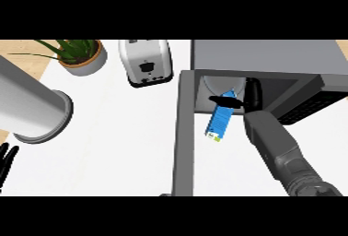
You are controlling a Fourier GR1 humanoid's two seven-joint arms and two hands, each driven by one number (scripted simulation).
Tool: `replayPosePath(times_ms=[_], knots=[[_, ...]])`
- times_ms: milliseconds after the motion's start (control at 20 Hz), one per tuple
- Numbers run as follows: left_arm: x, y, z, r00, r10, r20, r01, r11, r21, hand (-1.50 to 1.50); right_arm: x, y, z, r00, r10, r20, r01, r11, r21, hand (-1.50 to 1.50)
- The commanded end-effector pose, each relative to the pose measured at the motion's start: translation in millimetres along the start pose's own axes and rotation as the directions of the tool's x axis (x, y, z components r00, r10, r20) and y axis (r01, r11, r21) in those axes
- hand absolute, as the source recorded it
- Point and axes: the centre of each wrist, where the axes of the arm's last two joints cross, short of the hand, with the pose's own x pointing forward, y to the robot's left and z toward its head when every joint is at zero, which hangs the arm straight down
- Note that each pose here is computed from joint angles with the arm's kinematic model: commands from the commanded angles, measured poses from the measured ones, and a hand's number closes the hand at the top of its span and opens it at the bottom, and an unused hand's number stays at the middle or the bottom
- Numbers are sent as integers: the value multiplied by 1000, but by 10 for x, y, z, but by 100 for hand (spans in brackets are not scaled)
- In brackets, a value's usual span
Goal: Pick up the milk, place it into the microwave and close the microwave
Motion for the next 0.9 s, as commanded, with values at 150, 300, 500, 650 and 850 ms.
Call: replayPosePath(times_ms=[150,300,500,650,850], knots=[[-95,-121,63,999,28,-42,-31,996,-83,-150,-119,231,440,981,-193,-11,193,980,44,-150],[-96,-232,88,996,86,-28,-89,985,-148,-150,-139,277,544,960,-280,-29,282,957,76,-150],[67,-294,73,992,114,-49,-122,970,-210,-150,-191,300,707,923,-384,-39,385,911,150,-150],[-51,-426,131,990,125,-60,-136,962,-237,-150,-310,224,929,896,-441,-44,443,883,156,-150],[37,-579,24,987,147,-63,-159,936,-315,-150,-381,151,1210,887,-459,-45,460,871,172,-150]])
